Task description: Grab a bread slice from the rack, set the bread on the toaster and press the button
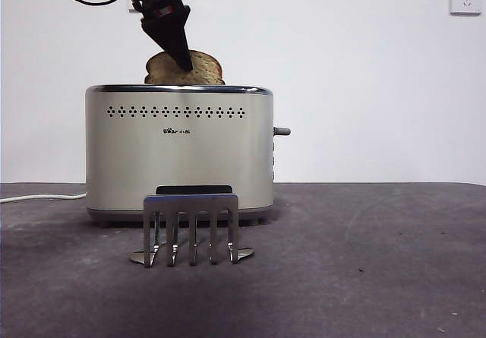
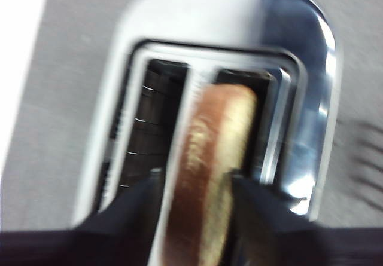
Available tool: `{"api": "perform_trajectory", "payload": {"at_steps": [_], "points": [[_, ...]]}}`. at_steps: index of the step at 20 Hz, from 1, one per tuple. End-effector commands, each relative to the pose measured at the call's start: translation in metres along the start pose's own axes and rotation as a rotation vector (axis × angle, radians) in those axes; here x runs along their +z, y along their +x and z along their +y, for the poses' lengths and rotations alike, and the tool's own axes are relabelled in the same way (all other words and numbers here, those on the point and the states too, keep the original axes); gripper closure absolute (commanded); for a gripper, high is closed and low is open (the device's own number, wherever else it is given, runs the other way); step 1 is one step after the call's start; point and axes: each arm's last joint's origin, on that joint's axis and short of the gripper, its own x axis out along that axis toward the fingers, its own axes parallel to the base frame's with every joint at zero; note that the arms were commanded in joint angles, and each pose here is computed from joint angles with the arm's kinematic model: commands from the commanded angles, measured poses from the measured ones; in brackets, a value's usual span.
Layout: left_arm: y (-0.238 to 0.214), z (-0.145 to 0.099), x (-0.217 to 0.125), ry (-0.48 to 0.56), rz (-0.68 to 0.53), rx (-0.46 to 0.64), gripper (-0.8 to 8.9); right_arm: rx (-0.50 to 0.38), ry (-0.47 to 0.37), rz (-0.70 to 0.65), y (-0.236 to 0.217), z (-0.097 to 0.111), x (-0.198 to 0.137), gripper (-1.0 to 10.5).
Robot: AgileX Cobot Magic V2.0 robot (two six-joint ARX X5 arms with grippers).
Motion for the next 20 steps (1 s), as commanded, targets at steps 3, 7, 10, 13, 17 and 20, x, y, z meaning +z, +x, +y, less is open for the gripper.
{"api": "perform_trajectory", "payload": {"at_steps": [3,7,10,13,17,20], "points": [[-0.003,0.0,0.0,-0.096,-0.002,0.016,3.94,0.007,-0.006,0.021,0.009,-0.007,0.004,9.6],[-0.028,0.001,0.003,-0.145,-0.041,0.054,3.94,0.011,0.004,-0.003,0.022,-0.018,0.014,9.6],[-0.061,-0.001,0.004,-0.232,-0.093,0.095,3.96,0.099,0.03,-0.068,0.038,-0.03,0.029,9.6],[-0.1,-0.007,0.004,-0.359,-0.154,0.123,3.96,0.146,0.078,-0.142,0.062,-0.046,0.047,9.6],[-0.149,-0.024,-0.004,-0.454,-0.216,0.07,3.96,0.208,0.142,-0.184,0.107,-0.069,0.066,9.6],[-0.174,-0.037,-0.01,-0.498,-0.231,0.018,3.98,0.23,0.166,-0.142,0.143,-0.083,0.08,9.6]]}}
